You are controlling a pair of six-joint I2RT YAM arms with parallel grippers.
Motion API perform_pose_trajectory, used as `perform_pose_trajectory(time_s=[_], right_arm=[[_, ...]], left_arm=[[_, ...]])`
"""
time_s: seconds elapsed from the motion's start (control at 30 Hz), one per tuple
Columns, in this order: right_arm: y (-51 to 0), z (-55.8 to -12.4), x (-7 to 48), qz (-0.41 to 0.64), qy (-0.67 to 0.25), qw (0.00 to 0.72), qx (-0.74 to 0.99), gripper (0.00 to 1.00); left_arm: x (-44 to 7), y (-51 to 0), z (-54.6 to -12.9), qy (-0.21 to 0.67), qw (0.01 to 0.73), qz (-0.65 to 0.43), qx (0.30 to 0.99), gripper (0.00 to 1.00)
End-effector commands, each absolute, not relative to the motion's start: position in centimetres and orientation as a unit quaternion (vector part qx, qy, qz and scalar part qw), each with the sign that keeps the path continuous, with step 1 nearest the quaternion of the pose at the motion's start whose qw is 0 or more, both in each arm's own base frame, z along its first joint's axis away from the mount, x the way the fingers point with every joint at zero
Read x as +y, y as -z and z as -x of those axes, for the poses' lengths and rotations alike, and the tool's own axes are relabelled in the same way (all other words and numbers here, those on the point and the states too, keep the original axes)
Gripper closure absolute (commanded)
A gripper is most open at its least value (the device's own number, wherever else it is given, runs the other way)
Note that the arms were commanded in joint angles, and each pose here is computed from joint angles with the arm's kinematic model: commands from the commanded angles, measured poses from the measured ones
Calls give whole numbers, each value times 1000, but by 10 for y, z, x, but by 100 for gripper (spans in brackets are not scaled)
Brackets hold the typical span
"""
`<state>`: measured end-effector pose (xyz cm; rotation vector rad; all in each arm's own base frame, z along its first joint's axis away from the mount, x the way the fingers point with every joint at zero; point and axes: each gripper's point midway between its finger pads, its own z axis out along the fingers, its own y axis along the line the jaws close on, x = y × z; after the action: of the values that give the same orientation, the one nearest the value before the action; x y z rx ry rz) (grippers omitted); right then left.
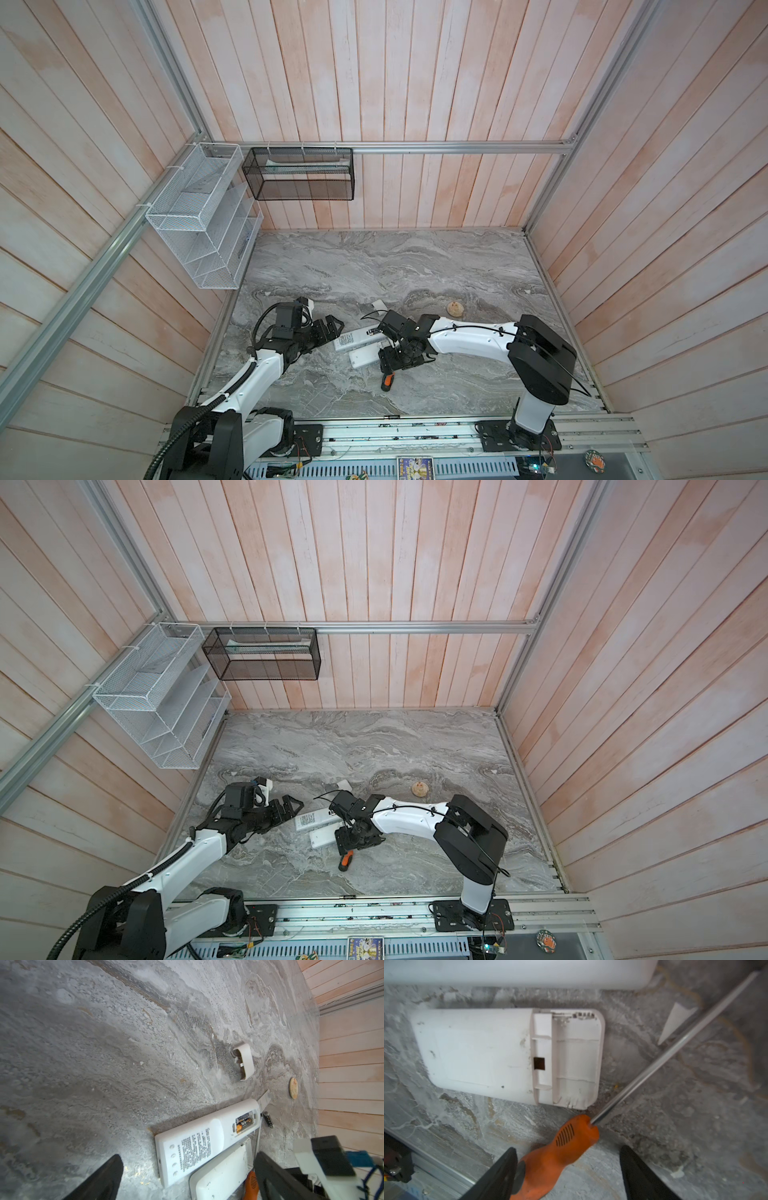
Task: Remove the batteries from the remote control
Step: 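Lower the remote with the left gripper while the right gripper grasps the screwdriver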
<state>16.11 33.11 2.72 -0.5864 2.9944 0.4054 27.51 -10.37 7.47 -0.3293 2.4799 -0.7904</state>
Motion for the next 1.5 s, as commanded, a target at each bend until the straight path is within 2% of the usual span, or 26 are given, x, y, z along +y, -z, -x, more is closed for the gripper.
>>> perform_pose_trajectory(time_s=[0.0,0.4,0.77,1.03,1.23,1.47], right_arm=[[-19,-153,321,195,-88,20,977,28],[-15,-146,301,193,-61,15,979,42],[-14,-147,279,177,-51,20,983,75],[-28,-164,264,157,-63,48,985,86],[-67,-180,274,189,-120,109,969,90],[-156,-195,296,262,-271,227,898,93]], left_arm=[[-101,-83,-279,285,272,117,912,0],[-104,-89,-278,295,274,110,909,0],[-106,-93,-277,304,276,109,905,0],[-108,-100,-278,311,277,107,903,0],[-124,-127,-279,359,285,76,886,0],[-158,-182,-269,477,284,14,832,0]])
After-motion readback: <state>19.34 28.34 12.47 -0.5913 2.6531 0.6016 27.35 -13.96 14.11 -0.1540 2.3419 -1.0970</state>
